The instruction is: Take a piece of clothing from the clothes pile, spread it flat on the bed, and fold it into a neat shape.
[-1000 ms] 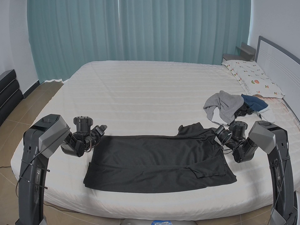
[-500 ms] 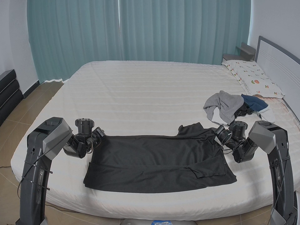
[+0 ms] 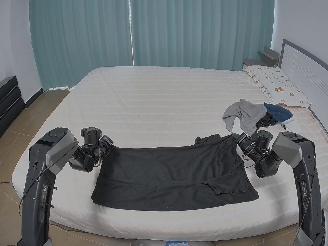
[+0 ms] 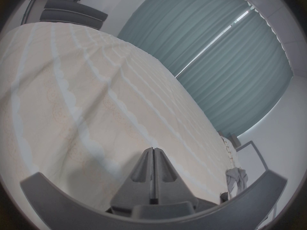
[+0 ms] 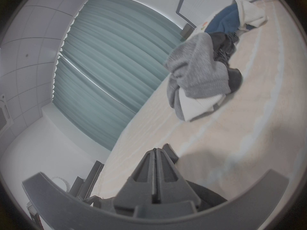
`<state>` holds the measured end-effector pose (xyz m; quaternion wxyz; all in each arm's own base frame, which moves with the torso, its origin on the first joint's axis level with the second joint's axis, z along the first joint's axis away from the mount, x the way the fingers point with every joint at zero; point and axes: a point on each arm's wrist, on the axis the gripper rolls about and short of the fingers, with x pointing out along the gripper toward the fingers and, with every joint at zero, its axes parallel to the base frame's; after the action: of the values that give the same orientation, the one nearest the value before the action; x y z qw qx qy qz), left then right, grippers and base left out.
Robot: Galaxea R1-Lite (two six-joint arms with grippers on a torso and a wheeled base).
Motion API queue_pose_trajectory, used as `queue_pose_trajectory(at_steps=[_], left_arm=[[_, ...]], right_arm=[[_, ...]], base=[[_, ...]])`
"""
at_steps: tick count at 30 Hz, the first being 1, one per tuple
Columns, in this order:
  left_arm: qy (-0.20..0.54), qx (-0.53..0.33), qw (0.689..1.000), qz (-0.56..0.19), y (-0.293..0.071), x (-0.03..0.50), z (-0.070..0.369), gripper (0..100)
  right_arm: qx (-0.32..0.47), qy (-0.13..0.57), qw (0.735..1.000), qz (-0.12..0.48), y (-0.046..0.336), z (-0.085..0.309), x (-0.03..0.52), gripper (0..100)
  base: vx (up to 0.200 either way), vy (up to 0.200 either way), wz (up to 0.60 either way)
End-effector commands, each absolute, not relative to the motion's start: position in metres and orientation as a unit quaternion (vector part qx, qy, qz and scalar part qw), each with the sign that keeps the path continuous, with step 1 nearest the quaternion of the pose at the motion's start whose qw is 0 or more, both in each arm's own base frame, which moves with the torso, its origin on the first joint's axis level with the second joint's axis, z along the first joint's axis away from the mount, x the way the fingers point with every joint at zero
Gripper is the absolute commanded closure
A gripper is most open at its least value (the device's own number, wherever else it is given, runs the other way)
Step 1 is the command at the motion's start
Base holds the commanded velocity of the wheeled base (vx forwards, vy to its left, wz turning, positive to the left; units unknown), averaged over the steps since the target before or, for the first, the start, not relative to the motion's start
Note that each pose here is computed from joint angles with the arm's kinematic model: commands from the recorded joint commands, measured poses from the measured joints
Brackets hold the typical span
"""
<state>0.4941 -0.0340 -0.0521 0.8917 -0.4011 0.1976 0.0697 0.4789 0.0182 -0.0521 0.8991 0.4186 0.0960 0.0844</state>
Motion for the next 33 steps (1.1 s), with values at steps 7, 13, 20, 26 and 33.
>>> queue_pose_trajectory(at_steps=[7, 13, 20, 26, 33], left_arm=[[0.151, -0.447, 0.879, 0.069, -0.023, 0.492, -0.031, 100], [0.105, -0.475, 0.872, 0.056, -0.015, 0.479, -0.014, 100], [0.086, -0.48, 0.871, 0.054, -0.008, 0.474, -0.009, 100], [0.087, -0.482, 0.87, 0.056, -0.007, 0.474, -0.01, 100], [0.093, -0.48, 0.87, 0.053, -0.007, 0.473, -0.013, 100]], right_arm=[[0.414, 0.065, 0.903, 0.099, 0.018, -0.046, 0.475, 100], [0.413, 0.04, 0.904, 0.101, 0.015, -0.042, 0.477, 100], [0.412, 0.014, 0.905, 0.107, 0.015, -0.036, 0.477, 100], [0.41, 0.004, 0.907, 0.102, 0.014, -0.037, 0.476, 100], [0.409, 0.044, 0.905, 0.111, 0.009, -0.035, 0.459, 100]], base=[[0.0, 0.0, 0.0], [0.0, 0.0, 0.0], [0.0, 0.0, 0.0], [0.0, 0.0, 0.0], [0.0, 0.0, 0.0]])
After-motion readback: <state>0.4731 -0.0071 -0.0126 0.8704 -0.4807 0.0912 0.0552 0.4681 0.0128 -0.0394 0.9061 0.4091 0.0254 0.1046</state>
